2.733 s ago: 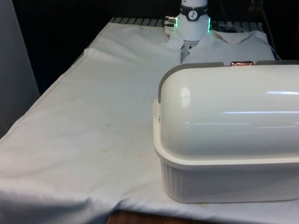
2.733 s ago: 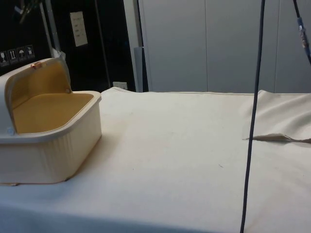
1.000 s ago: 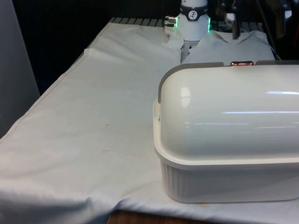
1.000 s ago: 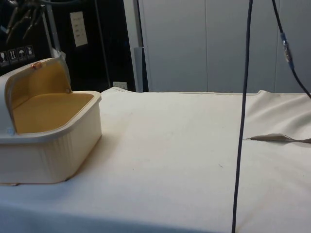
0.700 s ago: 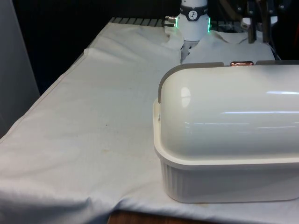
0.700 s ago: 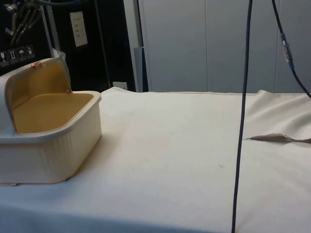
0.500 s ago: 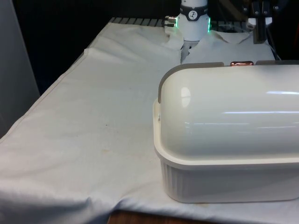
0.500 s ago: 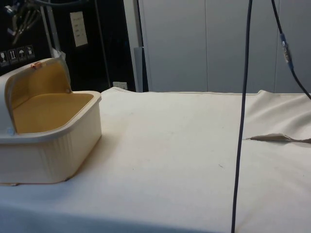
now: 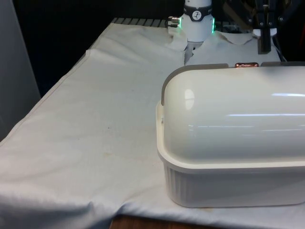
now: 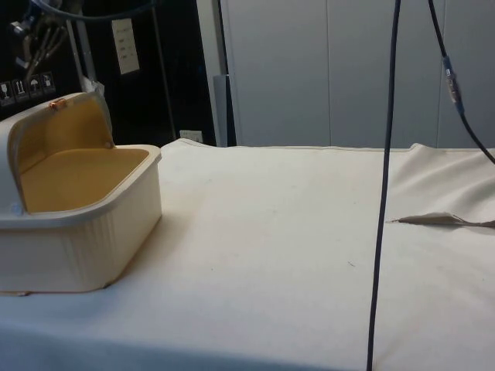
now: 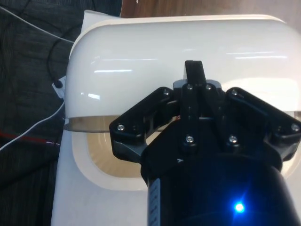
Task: Open the lid, then close it.
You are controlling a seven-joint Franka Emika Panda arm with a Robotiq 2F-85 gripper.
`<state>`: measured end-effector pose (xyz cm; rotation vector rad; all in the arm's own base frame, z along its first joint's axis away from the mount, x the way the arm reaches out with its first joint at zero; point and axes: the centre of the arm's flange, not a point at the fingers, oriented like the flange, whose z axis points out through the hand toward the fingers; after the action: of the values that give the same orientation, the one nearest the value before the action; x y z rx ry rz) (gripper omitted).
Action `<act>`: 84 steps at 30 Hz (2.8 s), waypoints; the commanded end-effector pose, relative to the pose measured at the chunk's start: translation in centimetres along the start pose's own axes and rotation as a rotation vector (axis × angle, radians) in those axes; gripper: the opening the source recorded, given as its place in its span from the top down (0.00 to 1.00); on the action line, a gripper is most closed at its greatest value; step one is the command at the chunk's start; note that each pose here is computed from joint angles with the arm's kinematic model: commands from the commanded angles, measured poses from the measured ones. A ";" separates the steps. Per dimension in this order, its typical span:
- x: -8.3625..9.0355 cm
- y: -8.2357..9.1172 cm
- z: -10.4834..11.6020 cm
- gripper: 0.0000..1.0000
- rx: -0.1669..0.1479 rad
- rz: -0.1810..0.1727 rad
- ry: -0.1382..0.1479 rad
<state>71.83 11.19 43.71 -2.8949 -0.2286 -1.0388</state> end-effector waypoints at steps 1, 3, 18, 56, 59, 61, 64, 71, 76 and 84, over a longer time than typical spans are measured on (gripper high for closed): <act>-0.1 0.0 0.1 1.00 -0.003 0.000 -0.007; -0.2 -0.1 0.1 1.00 -0.002 -0.002 -0.012; -1.0 -0.1 0.5 1.00 -0.002 -0.009 -0.047; -3.0 0.1 1.7 1.00 -0.017 -0.040 -0.102; -3.1 0.0 1.7 1.00 -0.017 -0.043 -0.103; -3.2 0.0 1.6 1.00 -0.018 -0.043 -0.103; -3.4 0.0 1.4 1.00 -0.018 -0.046 -0.104; -3.9 -0.2 0.9 1.00 -0.017 -0.051 -0.108; -4.3 -0.2 0.6 1.00 -0.018 -0.054 -0.113; -5.1 -0.3 0.1 1.00 -0.016 -0.062 -0.131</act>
<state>68.25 10.98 40.42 -2.9855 -0.3182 -0.8666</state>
